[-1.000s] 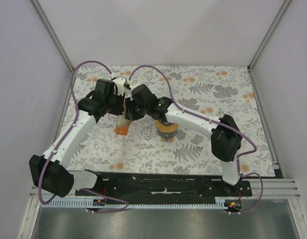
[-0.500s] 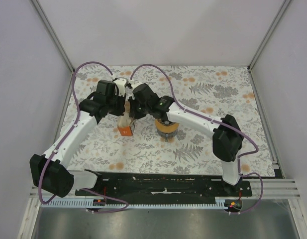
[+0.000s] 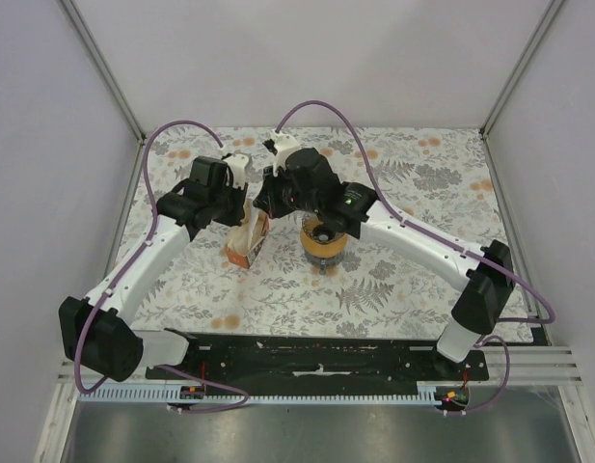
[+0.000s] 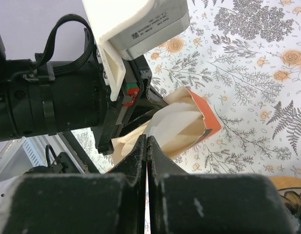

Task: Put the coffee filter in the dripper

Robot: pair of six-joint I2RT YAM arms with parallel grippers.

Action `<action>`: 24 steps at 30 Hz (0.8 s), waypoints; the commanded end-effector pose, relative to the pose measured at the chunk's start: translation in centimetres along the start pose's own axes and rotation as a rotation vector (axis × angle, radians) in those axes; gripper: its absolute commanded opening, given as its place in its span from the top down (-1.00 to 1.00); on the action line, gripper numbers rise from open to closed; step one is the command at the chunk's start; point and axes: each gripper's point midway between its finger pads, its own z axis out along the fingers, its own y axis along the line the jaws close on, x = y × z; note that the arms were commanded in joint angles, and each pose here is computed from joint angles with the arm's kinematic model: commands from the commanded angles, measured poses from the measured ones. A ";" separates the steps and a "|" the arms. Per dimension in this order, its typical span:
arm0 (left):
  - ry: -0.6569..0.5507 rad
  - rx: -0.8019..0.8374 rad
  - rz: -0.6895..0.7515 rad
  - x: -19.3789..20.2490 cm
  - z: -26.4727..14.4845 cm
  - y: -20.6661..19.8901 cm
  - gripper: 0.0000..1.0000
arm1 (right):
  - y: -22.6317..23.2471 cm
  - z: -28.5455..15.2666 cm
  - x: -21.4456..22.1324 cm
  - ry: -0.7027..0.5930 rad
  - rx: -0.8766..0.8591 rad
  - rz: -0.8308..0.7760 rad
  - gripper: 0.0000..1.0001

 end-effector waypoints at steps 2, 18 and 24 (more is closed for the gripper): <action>-0.003 0.001 0.019 0.0 0.0 0.1 0.96 | 0.4 -0.6 -1.6 -0.056 -0.021 -0.018 1.00; 0.038 -0.053 0.004 0.4 3.1 4.7 0.96 | -0.2 -8.8 -6.1 -0.224 -0.039 -0.162 1.00; 0.052 -0.068 -0.031 0.9 4.9 7.8 0.96 | -0.8 -11.0 -6.2 -0.254 -0.026 -0.263 1.00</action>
